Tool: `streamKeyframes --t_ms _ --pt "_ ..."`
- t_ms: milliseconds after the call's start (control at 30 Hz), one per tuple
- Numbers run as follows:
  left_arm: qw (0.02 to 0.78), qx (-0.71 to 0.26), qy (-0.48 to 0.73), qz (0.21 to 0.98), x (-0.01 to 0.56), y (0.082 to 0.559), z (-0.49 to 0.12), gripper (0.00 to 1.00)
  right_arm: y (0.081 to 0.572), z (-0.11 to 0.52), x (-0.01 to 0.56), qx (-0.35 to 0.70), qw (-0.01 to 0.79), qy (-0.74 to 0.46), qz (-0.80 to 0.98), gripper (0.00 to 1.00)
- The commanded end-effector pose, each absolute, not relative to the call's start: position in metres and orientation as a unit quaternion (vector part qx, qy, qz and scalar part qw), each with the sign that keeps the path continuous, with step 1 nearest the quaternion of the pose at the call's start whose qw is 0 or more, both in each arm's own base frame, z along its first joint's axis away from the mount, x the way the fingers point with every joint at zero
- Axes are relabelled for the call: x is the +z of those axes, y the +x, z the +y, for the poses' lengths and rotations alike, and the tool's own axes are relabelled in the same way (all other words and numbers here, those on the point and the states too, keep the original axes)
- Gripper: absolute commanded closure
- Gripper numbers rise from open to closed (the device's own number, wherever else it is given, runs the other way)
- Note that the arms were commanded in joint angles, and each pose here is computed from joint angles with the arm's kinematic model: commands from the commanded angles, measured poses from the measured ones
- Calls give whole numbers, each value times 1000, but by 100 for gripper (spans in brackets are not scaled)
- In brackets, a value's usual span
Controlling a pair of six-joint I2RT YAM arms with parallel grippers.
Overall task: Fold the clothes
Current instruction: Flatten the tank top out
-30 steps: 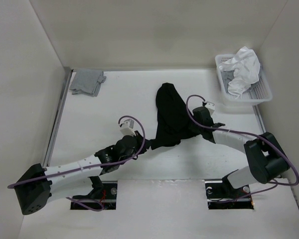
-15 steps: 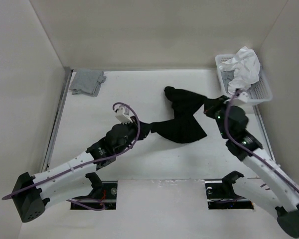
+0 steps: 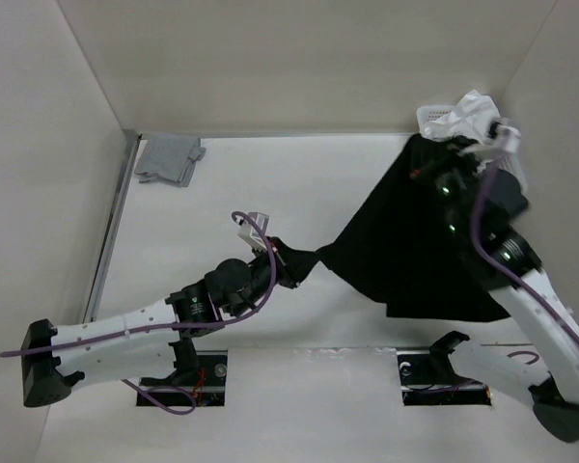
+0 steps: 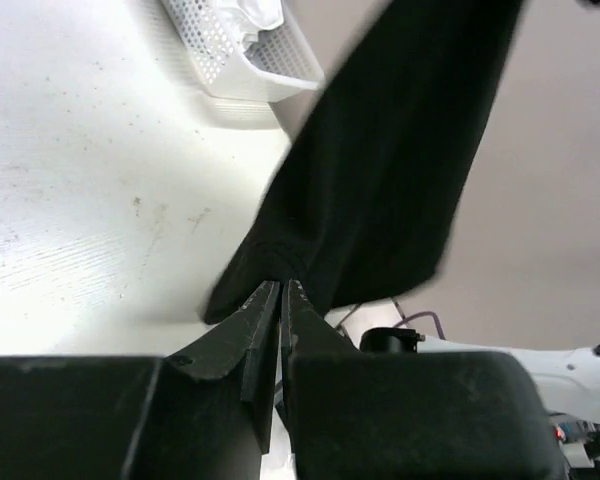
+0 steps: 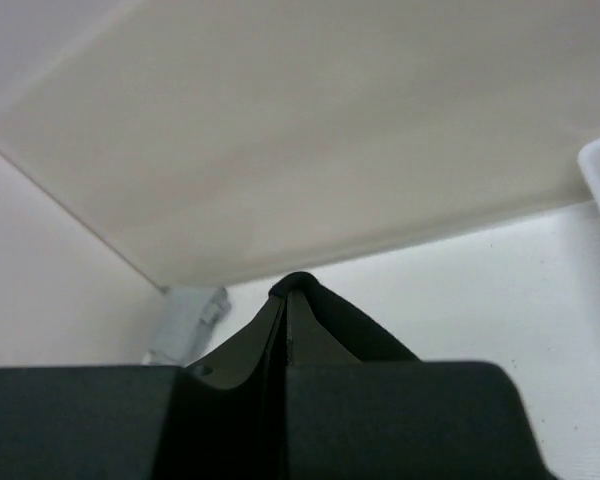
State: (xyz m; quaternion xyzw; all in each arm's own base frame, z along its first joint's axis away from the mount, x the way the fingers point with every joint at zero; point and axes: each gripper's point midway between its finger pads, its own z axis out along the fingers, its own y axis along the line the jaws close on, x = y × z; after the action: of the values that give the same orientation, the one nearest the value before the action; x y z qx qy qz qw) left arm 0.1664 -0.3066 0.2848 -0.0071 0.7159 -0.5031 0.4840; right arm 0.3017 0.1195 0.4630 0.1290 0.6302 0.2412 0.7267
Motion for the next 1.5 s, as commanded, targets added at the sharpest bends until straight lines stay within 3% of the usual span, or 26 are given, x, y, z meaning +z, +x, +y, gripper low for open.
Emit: streamKeyframes --t_ms 0,167,267,400,500,567,667,733,867,1033,1200,1467 --pt "496 -512 -47 700 288 172 -295 97 379 191 404 268 661 43 700 97" --pt "502 -492 -94 705 264 182 -257 97 475 287 331 301 566 -16 767 97" --pt "502 -462 -141 717 237 194 -226 97 507 340 303 320 528 -41 786 92" --pt "492 -415 -221 733 193 211 -182 93 531 381 312 329 537 -49 775 56" --pt "490 -384 -268 735 171 222 -153 81 511 378 313 320 532 -55 782 46" --pt "498 -365 -291 731 164 228 -132 78 482 360 290 295 523 -59 797 47" --pt "508 -324 -311 735 151 233 -104 74 434 319 231 254 499 -49 827 81" --pt "510 -288 -313 748 138 238 -91 74 402 292 191 236 472 -23 849 94" --pt "460 -230 -280 810 98 238 -93 74 363 240 146 207 454 27 866 94" --pt "415 -195 -204 865 71 223 -116 74 337 217 134 205 459 37 864 83" --pt "438 -171 -86 879 82 211 -160 83 329 217 125 220 452 39 863 78" --pt "432 -19 75 899 57 212 -207 75 319 215 130 239 459 40 855 77"
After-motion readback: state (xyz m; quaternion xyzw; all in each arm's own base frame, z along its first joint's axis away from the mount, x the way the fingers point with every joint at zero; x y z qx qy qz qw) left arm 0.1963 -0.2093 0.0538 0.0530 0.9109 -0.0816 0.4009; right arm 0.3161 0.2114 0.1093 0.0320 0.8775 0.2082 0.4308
